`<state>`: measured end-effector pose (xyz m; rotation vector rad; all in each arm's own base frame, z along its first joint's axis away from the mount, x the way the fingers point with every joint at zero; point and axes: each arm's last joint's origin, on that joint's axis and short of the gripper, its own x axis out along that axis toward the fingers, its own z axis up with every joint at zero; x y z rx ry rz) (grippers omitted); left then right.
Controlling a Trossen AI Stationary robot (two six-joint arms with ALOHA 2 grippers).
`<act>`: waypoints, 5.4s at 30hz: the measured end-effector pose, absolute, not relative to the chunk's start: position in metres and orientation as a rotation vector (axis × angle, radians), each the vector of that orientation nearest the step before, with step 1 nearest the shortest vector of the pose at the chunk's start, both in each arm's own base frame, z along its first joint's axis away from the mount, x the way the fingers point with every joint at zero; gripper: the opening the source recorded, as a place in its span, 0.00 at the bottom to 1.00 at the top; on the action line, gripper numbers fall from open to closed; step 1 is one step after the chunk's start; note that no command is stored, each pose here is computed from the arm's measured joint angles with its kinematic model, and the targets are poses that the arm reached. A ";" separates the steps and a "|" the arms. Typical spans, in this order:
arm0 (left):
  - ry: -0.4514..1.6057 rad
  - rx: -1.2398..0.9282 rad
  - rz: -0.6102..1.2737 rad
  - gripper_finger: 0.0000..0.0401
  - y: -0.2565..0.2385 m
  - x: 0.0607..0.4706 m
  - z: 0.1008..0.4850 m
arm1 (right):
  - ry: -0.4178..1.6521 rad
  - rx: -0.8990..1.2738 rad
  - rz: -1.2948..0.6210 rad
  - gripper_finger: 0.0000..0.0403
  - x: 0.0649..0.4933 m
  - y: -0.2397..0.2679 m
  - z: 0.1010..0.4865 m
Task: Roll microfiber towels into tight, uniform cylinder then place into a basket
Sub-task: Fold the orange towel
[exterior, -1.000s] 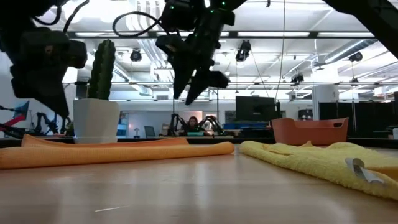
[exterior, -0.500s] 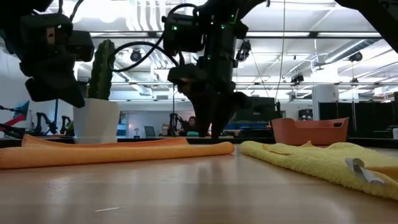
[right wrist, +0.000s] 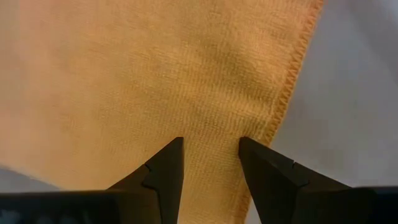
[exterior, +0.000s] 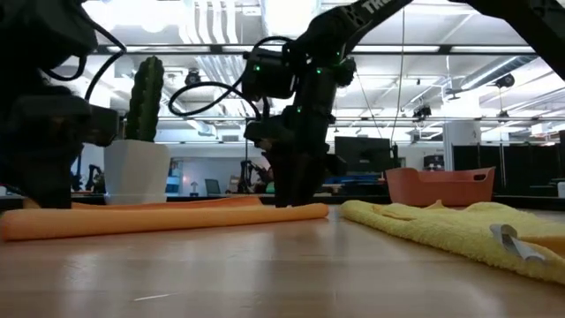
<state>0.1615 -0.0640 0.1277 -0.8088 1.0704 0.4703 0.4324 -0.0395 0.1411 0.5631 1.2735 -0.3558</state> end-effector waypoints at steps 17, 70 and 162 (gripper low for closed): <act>1.108 -1.045 0.269 0.00 -0.093 0.183 0.116 | 1.088 0.357 -0.258 0.38 0.447 -0.088 0.135; 1.048 -1.207 0.311 0.00 -0.099 0.195 0.158 | 1.021 0.048 -0.117 0.38 0.462 -0.043 0.129; 0.850 -0.895 -0.036 0.00 -0.082 0.161 0.220 | 0.954 -0.276 0.336 0.02 0.487 0.101 0.209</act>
